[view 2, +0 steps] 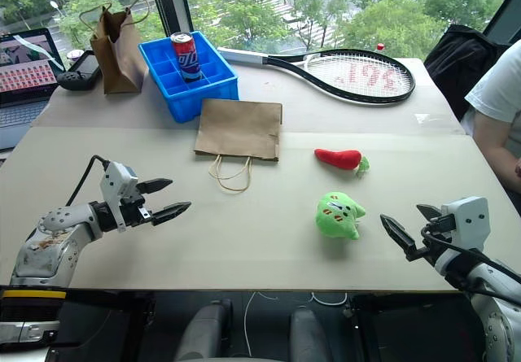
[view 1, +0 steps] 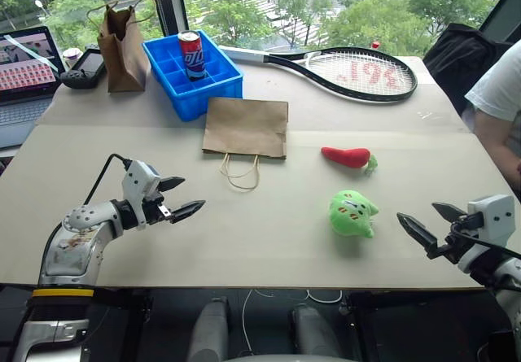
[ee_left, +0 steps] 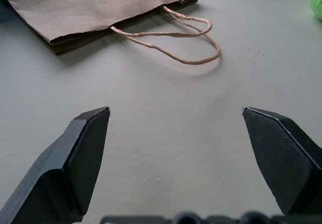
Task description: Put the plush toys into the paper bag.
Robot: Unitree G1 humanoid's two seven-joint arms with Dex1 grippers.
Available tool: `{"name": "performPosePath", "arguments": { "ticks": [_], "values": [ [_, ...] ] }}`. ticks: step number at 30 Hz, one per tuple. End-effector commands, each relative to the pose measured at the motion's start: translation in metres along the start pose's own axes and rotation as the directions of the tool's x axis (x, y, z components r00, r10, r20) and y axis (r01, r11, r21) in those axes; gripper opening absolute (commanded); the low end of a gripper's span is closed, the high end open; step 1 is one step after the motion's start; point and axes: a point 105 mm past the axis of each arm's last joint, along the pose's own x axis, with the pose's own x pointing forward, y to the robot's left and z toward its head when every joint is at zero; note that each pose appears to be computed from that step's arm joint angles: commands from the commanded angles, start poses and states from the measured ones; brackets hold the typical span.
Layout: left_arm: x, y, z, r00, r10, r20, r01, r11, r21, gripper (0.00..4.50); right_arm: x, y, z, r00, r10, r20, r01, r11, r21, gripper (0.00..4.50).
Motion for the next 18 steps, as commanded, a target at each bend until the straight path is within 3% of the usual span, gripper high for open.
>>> {"name": "performPosePath", "arguments": {
  "ticks": [1,5,10,14,18],
  "values": [
    [-0.009,0.0,0.017,0.997,-0.063,0.051,0.062,0.998,0.02,4.5,-0.005,-0.001,0.025,0.997,0.057,0.055,-0.053,0.996,-0.065,4.44],
    [-0.016,-0.008,0.06,0.945,-0.317,0.082,0.313,0.948,0.058,4.5,-0.009,0.039,0.066,0.938,0.344,0.04,-0.337,0.933,-0.126,4.44],
    [0.0,-0.024,0.077,0.834,-0.545,-0.085,0.548,0.802,0.238,4.5,-0.01,0.109,0.088,0.751,0.649,-0.122,-0.66,0.731,-0.174,4.44],
    [0.034,-0.023,0.081,0.783,-0.6,-0.165,0.616,0.71,0.343,4.5,0.007,0.137,0.096,0.714,0.684,-0.15,-0.698,0.68,-0.224,4.44],
    [0.07,-0.019,0.09,0.781,-0.593,-0.196,0.613,0.667,0.423,4.5,0.025,0.149,0.097,0.745,0.646,-0.167,-0.664,0.692,-0.283,4.44]
  ]
}}
